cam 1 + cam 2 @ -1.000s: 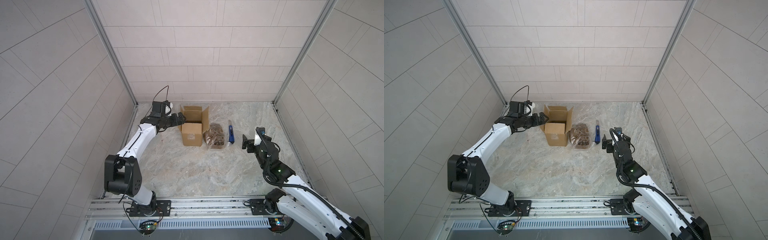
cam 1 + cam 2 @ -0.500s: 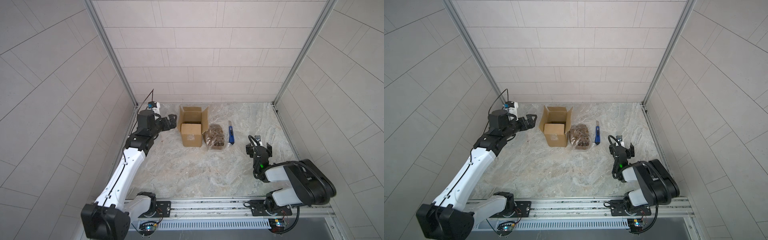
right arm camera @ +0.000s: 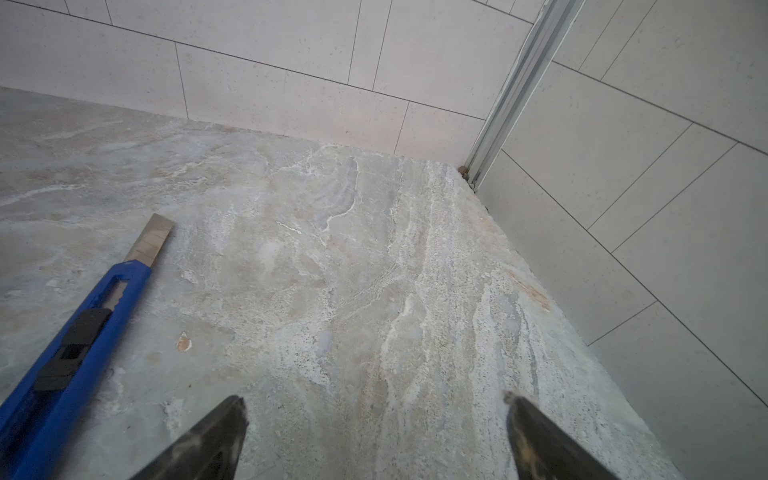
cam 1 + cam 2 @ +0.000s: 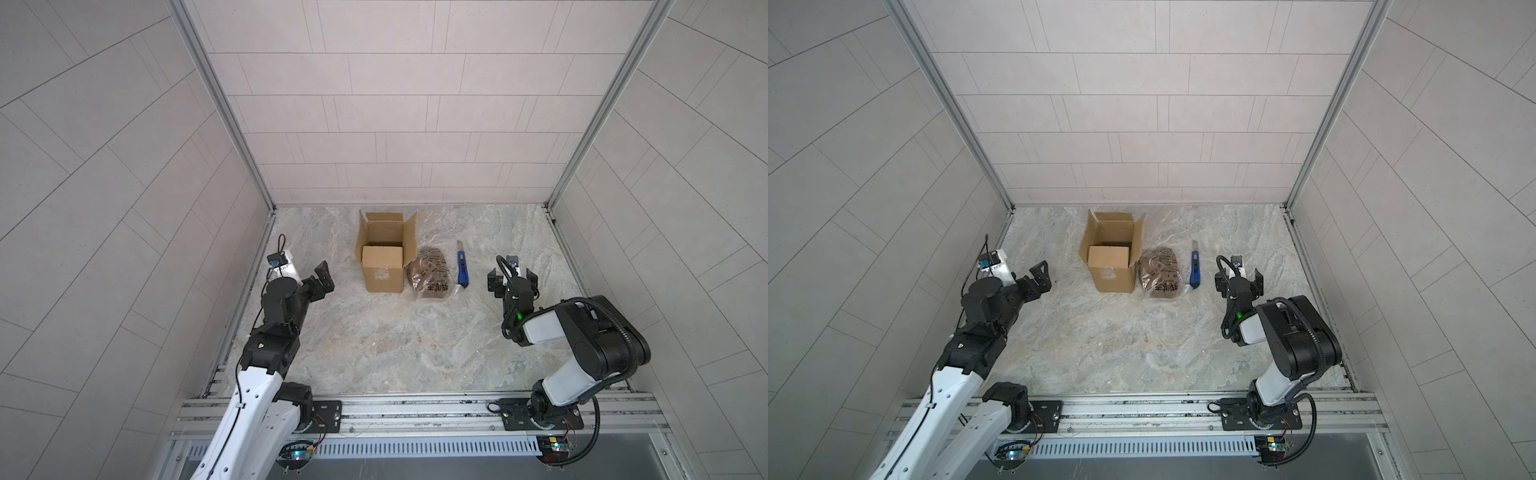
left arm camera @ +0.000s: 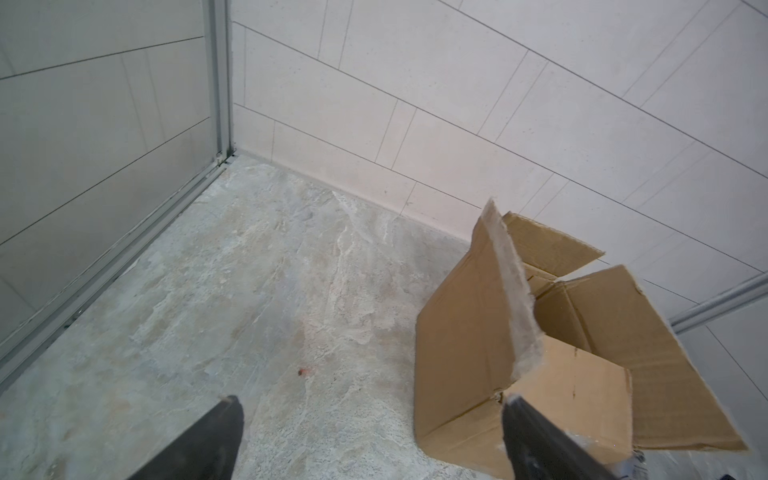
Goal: Unpack the express box
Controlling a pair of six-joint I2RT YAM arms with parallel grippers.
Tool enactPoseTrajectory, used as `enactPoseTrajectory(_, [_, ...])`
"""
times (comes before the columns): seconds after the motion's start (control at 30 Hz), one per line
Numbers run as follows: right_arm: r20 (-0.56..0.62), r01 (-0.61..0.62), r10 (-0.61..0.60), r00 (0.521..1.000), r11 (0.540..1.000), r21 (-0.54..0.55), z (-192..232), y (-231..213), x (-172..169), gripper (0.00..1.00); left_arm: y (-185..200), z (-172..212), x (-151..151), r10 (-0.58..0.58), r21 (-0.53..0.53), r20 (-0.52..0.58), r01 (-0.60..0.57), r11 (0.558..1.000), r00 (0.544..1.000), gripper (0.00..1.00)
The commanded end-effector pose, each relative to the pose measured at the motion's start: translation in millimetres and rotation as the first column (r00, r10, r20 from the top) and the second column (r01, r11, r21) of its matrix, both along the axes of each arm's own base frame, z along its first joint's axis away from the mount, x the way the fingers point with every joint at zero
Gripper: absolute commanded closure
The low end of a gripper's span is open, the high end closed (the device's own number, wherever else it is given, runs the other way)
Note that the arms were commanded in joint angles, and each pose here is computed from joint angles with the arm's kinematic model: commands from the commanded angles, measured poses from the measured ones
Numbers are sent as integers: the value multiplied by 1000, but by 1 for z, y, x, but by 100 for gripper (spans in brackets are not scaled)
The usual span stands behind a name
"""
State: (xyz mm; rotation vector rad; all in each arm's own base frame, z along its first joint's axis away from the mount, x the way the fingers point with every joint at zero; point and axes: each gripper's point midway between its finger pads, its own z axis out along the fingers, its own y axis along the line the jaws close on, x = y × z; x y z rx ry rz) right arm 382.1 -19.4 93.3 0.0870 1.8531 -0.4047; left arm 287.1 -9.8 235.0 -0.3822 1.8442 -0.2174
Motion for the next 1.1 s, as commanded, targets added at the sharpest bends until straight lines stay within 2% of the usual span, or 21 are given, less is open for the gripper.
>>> enactPoseTrajectory(0.0, [-1, 9, -9, 1000, 1000, 8, 2, -3, 2, 0, 15, -5, -4, 93, -8, 32, -92, 996, 995, 0])
enactPoseTrajectory(0.13, [-2, 31, -31, 1000, 1000, 6, 3, -6, 2, 1, 32, -21, -10, 184, 11, 29, -185, 983, 982, 0])
enactPoseTrajectory(0.27, [-2, 32, -32, 999, 999, 6, 3, -6, 2, 0, 63, -33, -24, 354, 71, 59, -358, 931, 933, 0])
enactPoseTrajectory(0.37, [-2, 32, -32, 999, 999, 7, 3, -6, 2, 1, 78, -37, -35, 426, 86, 147, -441, 894, 893, 0])
enactPoseTrajectory(0.47, [-2, 33, -33, 999, 999, 6, 3, -6, 2, 1, 84, -37, -44, 448, 71, 293, -487, 871, 845, 0])
enactPoseTrajectory(0.57, [-3, 34, -34, 999, 999, 4, 3, -7, 2, 1, 88, -43, -53, 462, 77, 364, -521, 850, 808, 0])
enactPoseTrajectory(0.67, [-2, 33, -33, 999, 999, 4, 3, -6, 2, 0, 87, -47, -50, 456, 147, 345, -527, 837, 820, 0])
enactPoseTrajectory(0.77, [-3, 34, -34, 999, 999, 4, 3, -7, 2, 0, 78, -48, -39, 406, 191, 348, -488, 852, 845, 0])
enactPoseTrajectory(0.87, [-2, 34, -34, 999, 999, 4, 3, -7, 2, 1, 70, -49, -22, 354, 278, 325, -446, 851, 877, 0])
enactPoseTrajectory(1.07, [-1, 35, -35, 999, 999, 5, 3, -7, 2, 0, 45, -49, 13, 215, 375, 318, -331, 866, 923, 0])
